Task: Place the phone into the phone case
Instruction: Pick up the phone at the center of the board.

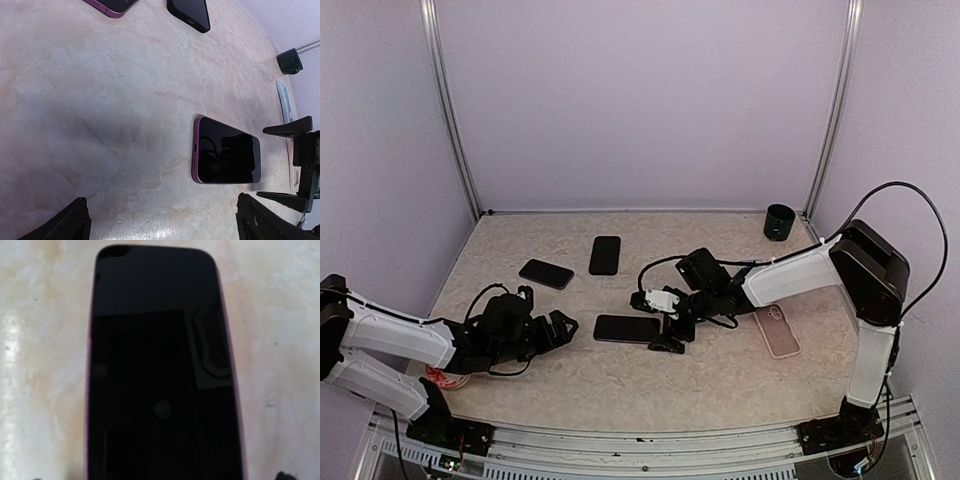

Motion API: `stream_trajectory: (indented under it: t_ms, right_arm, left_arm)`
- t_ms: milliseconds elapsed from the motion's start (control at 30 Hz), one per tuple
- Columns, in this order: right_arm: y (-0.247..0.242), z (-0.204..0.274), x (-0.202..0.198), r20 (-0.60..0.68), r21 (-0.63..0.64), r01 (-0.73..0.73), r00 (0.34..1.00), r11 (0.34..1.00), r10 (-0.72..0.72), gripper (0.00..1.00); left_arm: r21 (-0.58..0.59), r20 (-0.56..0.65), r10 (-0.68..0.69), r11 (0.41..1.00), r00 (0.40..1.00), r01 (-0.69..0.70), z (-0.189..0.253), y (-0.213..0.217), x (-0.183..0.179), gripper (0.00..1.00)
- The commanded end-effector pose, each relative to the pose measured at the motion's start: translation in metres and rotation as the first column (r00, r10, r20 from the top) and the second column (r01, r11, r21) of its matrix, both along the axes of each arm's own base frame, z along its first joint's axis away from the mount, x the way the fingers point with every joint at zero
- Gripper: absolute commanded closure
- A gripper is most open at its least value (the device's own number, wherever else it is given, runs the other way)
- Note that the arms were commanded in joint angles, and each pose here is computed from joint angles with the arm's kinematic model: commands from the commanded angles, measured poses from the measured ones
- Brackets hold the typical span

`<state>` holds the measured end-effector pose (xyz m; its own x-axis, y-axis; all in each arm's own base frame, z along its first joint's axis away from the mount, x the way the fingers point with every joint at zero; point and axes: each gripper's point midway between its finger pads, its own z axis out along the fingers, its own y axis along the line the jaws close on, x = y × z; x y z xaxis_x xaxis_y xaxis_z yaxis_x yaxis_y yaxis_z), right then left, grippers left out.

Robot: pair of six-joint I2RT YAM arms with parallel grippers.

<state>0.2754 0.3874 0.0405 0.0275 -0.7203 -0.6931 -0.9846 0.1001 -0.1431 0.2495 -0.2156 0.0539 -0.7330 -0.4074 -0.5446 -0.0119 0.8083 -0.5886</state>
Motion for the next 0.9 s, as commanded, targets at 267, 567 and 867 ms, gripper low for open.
stream_trajectory:
  t_ms: [267, 567, 867]
  right_arm:
    - [0.007, -0.026, 0.0, -0.118, -0.035, -0.036, 0.992, 0.999, 0.032, 0.01]
    - [0.006, -0.038, -0.001, -0.191, -0.041, -0.037, 0.981, 0.998, 0.029, 0.13]
    - [0.004, -0.042, 0.003, -0.191, -0.061, -0.016, 0.981, 0.998, 0.004, 0.33]
  left_arm:
    - [-0.033, 0.06, 0.022, 0.999, 0.998, -0.02, 0.021, 0.002, 0.005, 0.01]
    - [-0.043, 0.069, 0.023, 0.999, 0.997, -0.02, 0.025, 0.002, 0.005, 0.01]
    - [-0.061, 0.077, 0.026, 0.998, 0.997, -0.021, 0.029, 0.002, 0.005, 0.01]
